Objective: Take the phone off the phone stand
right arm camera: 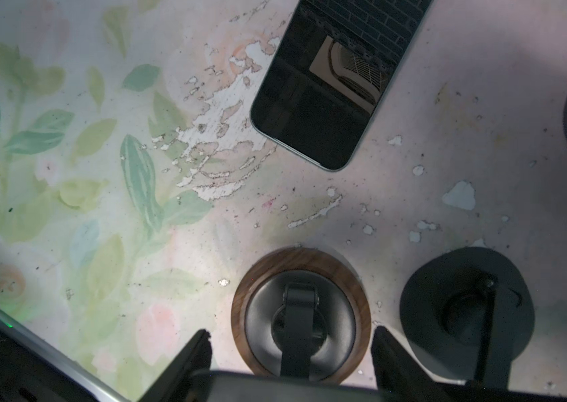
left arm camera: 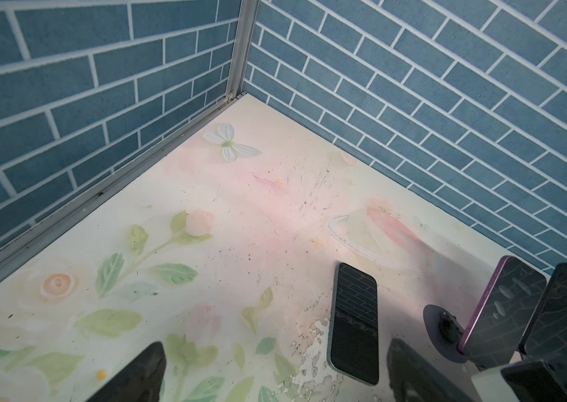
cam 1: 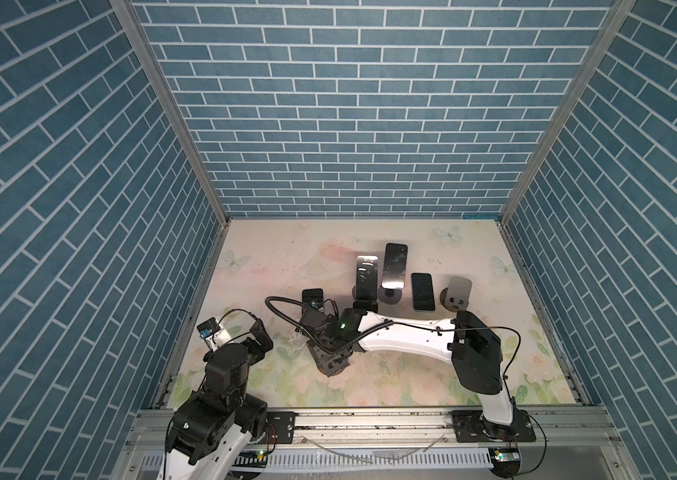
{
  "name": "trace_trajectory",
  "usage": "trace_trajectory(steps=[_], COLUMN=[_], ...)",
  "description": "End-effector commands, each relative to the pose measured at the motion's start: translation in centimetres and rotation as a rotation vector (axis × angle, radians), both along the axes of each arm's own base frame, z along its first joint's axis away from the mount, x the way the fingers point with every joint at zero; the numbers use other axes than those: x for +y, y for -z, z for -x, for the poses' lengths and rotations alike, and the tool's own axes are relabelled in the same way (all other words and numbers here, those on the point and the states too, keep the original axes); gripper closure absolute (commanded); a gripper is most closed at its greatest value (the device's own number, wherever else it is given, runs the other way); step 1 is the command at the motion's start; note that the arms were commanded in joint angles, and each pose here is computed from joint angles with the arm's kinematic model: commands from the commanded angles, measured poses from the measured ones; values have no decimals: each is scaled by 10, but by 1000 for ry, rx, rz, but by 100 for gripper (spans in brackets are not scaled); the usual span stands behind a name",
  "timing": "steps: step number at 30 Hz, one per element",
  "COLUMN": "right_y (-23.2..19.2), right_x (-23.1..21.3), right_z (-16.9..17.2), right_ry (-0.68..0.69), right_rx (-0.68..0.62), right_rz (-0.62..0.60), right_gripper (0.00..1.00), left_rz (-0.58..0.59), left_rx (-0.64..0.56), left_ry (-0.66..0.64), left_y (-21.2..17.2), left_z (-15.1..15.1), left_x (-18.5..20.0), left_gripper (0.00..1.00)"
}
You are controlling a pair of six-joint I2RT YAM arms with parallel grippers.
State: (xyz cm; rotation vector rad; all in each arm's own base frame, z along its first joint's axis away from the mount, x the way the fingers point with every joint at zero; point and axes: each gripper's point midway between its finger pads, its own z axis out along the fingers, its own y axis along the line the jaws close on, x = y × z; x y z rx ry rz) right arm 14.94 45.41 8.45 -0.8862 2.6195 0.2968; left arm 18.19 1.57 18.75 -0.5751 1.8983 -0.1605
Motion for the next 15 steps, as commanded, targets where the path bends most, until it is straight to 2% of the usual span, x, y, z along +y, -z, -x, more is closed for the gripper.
trace_trajectory(steps=[1,15], right_y=[-3,-49], right_x=[3,-2], right_z=[0,9], right_ry=[18,-105], right_rx=[8,-28], right_rz=[8,-101], right_gripper=[37,41], left_rz=[-15,-20], left_rx=[14,19], left_ry=[-19,8], left_y=[6,4], left_z=[2,-3], left_x=[4,-1], left_gripper=[0,0])
